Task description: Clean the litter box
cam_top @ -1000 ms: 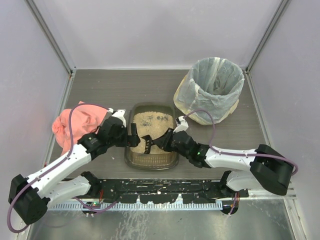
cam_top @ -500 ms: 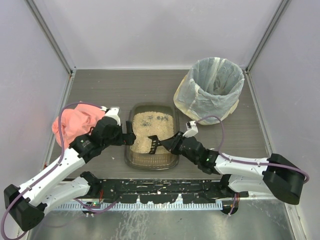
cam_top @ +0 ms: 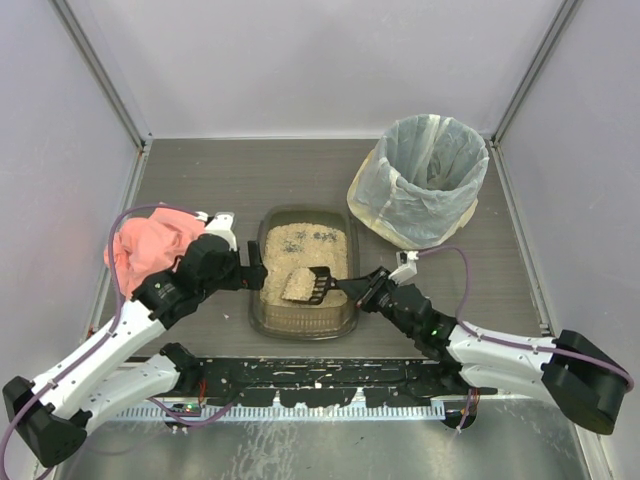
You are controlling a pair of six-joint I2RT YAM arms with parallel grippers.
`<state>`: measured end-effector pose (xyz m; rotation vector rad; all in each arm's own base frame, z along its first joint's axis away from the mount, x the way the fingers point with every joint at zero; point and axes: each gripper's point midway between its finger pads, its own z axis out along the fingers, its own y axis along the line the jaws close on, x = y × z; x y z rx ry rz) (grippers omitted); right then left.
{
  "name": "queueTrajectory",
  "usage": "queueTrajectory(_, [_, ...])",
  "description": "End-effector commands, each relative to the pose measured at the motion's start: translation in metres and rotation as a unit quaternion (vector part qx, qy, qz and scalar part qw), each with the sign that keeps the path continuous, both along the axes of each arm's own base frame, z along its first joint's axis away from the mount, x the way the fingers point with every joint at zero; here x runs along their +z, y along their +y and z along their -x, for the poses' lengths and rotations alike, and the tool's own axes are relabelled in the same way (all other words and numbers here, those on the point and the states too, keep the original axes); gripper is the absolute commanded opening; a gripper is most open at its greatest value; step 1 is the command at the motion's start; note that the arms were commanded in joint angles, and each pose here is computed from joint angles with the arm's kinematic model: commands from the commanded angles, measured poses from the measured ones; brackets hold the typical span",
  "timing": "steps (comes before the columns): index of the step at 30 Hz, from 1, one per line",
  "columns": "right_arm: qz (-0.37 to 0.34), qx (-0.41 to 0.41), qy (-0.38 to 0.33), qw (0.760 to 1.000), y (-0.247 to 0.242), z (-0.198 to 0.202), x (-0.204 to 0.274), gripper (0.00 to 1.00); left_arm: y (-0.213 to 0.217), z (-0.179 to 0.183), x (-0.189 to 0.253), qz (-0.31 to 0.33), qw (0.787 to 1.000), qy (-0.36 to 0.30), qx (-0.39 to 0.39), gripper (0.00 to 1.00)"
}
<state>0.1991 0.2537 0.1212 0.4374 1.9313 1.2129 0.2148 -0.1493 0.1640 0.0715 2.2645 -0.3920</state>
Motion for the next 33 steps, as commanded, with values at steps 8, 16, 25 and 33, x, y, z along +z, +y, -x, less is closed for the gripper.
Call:
queueTrajectory(8, [-0.119,0.023,-0.088,0.989,-0.012,-0.013,0.063,0.01,0.006,-0.007,0.041,0.018,0.998,-0.064,0.006,0.99])
queueTrajectory(16, [-0.138,0.027,-0.114,0.983,-0.02,-0.022,0.074,0.01,0.009,-0.006,0.041,0.015,0.998,-0.067,0.011,0.99])
queueTrajectory(25, [-0.147,0.054,-0.127,0.98,-0.018,-0.02,0.08,0.01,0.014,-0.006,0.044,0.008,0.997,-0.072,0.016,1.0])
queueTrajectory(33, [-0.152,0.061,-0.144,0.976,-0.024,-0.02,0.088,0.01,0.013,-0.007,0.045,0.013,0.997,-0.076,0.019,1.0])
